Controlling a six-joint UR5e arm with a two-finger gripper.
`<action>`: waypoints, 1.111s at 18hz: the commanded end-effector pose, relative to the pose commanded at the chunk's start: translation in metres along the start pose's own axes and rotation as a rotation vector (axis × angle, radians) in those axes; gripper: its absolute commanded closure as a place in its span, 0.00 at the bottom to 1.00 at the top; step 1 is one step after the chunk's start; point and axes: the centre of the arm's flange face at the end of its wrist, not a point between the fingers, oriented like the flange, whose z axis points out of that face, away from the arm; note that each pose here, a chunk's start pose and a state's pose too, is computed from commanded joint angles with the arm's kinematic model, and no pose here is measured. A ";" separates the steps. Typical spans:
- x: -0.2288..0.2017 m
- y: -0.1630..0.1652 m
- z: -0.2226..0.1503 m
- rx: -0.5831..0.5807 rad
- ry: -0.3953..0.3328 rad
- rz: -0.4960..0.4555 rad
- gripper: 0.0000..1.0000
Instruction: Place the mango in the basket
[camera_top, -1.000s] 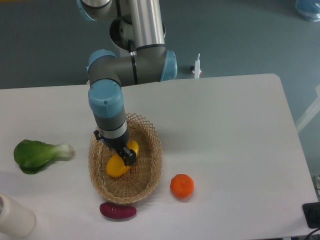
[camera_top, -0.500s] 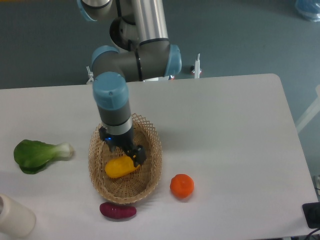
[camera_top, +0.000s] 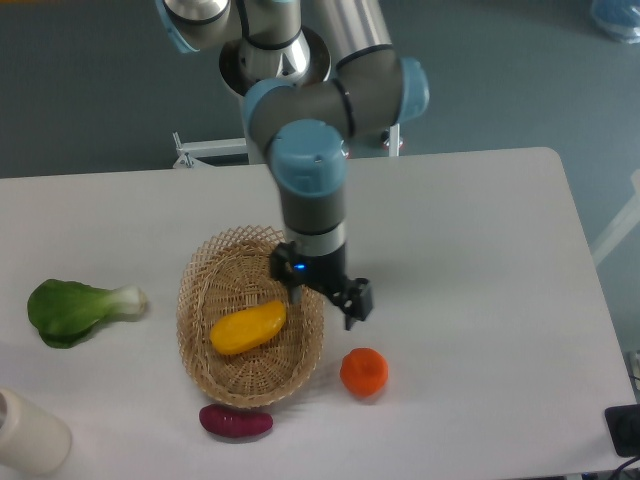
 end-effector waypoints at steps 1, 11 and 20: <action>-0.009 0.009 0.000 -0.001 -0.005 -0.010 0.00; -0.071 0.056 -0.011 -0.050 0.055 0.229 0.00; -0.076 0.080 -0.004 -0.058 0.071 0.275 0.00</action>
